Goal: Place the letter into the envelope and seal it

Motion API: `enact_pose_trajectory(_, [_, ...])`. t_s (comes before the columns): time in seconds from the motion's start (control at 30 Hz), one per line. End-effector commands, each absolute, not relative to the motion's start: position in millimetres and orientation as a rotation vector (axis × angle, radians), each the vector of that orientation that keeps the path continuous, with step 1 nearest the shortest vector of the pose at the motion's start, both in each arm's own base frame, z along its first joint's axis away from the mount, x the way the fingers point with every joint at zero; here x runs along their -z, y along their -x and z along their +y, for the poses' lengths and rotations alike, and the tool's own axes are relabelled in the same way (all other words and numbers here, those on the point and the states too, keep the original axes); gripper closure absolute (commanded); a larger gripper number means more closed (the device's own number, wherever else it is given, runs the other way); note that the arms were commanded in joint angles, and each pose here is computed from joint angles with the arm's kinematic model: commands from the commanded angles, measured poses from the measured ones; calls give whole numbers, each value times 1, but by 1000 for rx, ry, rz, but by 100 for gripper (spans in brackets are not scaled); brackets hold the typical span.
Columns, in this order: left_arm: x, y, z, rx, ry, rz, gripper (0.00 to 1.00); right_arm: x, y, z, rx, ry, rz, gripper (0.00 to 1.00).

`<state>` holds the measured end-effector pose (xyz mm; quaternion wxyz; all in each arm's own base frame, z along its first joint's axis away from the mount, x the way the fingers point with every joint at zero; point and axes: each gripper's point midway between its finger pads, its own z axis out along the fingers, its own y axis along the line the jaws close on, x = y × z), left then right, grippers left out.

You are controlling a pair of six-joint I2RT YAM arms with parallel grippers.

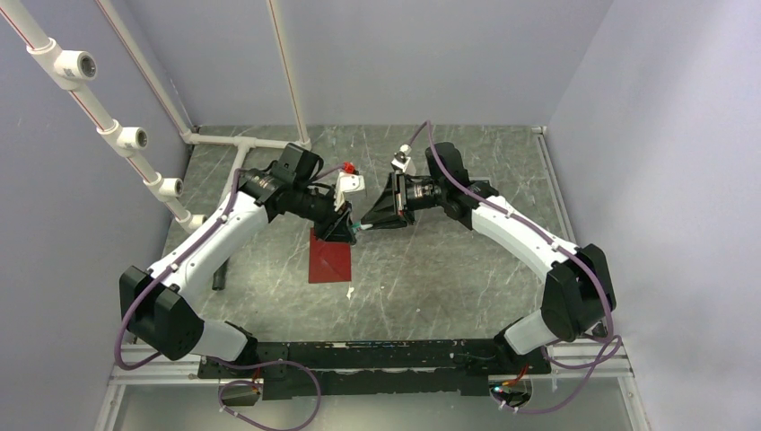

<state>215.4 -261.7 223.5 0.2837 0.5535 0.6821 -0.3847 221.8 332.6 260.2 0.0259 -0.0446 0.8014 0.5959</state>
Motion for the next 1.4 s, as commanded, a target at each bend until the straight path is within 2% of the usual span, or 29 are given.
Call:
enact_pose_trajectory(0.0, [-314, -216, -331, 1110, -1567, 1150, 97, -278, -186, 366, -1969, 385, 2420, 100])
enact_pose_trajectory(0.17, [-298, -236, -309, 1046, -1439, 1320, 97, -280, -236, 322, -1711, 200, 2419, 100])
enact_pose_trajectory(0.2, [-291, -239, -304, 1039, -1405, 1361, 98, -280, -249, 311, -1635, 182, 2407, 94])
enact_pose_trajectory(0.23, [-285, -243, -299, 1024, -1370, 1403, 98, -282, -257, 300, -1575, 162, 2401, 83])
enact_pose_trajectory(0.33, [-267, -256, -285, 964, -1251, 1551, 98, -293, -282, 273, -1427, 96, 2350, 40])
enact_pose_trajectory(0.37, [-261, -260, -281, 942, -1206, 1606, 98, -295, -288, 265, -1393, 72, 2331, 30])
enact_pose_trajectory(0.43, [-247, -274, -270, 871, -1092, 1728, 98, -298, -300, 249, -1340, 8, 2296, 20])
enact_pose_trajectory(0.53, [-226, -296, -251, 753, -880, 1915, 96, -292, -315, 231, -1257, -74, 2268, 14])
enact_pose_trajectory(0.6, [-207, -309, -236, 648, -782, 2027, 87, -282, -320, 223, -1184, -102, 2274, 13])
enact_pose_trajectory(0.7, [-171, -331, -207, 432, -681, 2206, 82, -263, -325, 217, -1113, -133, 2305, 13])
enact_pose_trajectory(0.83, [-130, -349, -171, 237, -593, 2396, 82, -249, -325, 214, -1086, -142, 2325, 15])
enact_pose_trajectory(1.03, [-87, -369, -122, 50, -477, 2539, 81, -234, -325, 210, -1039, -143, 2349, 15])
enact_pose_trajectory(1.17, [-60, -373, -102, -25, -474, 2623, 75, -225, -325, 208, -1015, -128, 2376, 15])
enact_pose_trajectory(1.37, [-45, -378, -90, -60, -462, 2675, 56, -219, -330, 206, -980, -122, 2404, 15])
